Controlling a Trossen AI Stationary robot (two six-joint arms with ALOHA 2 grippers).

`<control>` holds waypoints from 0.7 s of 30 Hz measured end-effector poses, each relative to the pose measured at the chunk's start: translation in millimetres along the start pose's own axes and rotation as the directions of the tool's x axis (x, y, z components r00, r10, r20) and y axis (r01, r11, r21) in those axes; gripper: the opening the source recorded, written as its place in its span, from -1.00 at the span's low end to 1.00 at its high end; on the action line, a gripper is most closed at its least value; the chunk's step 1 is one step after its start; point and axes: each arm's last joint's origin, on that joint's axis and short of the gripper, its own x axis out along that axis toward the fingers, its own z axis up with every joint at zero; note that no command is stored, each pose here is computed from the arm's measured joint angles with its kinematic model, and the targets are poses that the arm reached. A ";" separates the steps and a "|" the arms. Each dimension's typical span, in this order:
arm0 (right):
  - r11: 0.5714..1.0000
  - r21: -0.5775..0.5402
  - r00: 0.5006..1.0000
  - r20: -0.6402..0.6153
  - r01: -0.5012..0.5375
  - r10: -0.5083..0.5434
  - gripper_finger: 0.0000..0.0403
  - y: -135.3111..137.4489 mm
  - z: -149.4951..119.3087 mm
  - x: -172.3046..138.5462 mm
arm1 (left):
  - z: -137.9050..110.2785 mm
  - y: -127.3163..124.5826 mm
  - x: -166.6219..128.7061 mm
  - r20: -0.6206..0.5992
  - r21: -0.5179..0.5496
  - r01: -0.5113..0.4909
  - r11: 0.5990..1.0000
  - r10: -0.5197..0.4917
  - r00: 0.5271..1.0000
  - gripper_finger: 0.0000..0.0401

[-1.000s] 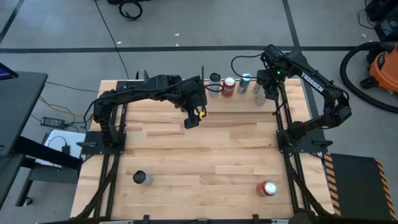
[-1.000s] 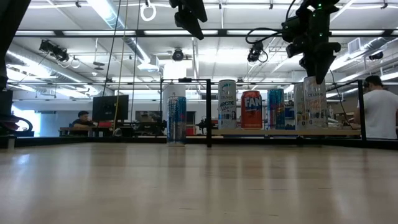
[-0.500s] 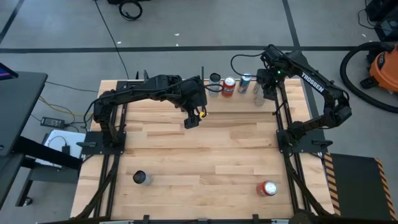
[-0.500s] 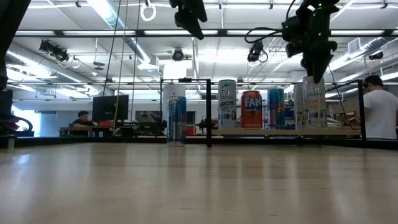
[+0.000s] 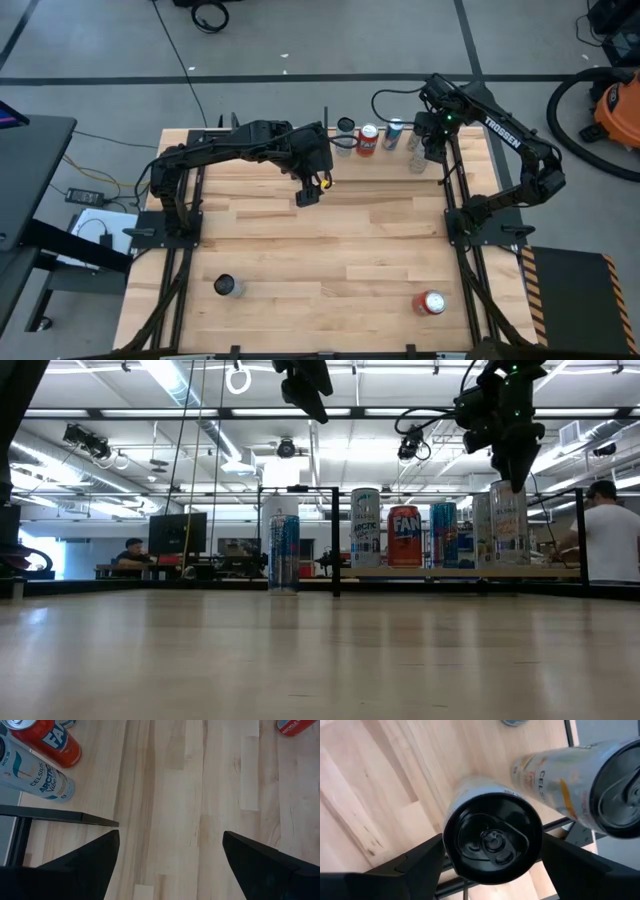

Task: Place canned beverage on shelf
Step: Put the white yellow soda can on the shelf aligned with the other white yellow soda can

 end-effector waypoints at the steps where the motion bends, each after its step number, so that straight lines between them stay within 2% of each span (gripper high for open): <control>1: 1.000 -0.011 1.000 -0.002 0.005 -0.005 0.66 -0.2 0.0 0.0 | 0.0 0.0 0.0 0.000 0.000 0.000 1.000 0.000 1.000 0.78; 11: 0.995 -0.092 0.999 -0.024 0.024 -0.027 0.92 -0.6 -0.8 0.1 | 0.0 -0.1 0.0 0.000 0.000 0.000 1.000 0.000 1.000 0.78; 17: 0.998 -0.047 0.999 -0.025 0.029 -0.030 0.93 -0.6 -0.6 0.1 | 0.0 0.0 0.0 0.000 -0.001 0.000 1.000 0.000 1.000 0.78; 21: 0.999 -0.043 0.999 -0.023 -0.023 0.022 0.92 2.0 -2.2 0.0 | 0.0 0.0 0.0 0.000 -0.001 0.000 1.000 0.000 1.000 0.78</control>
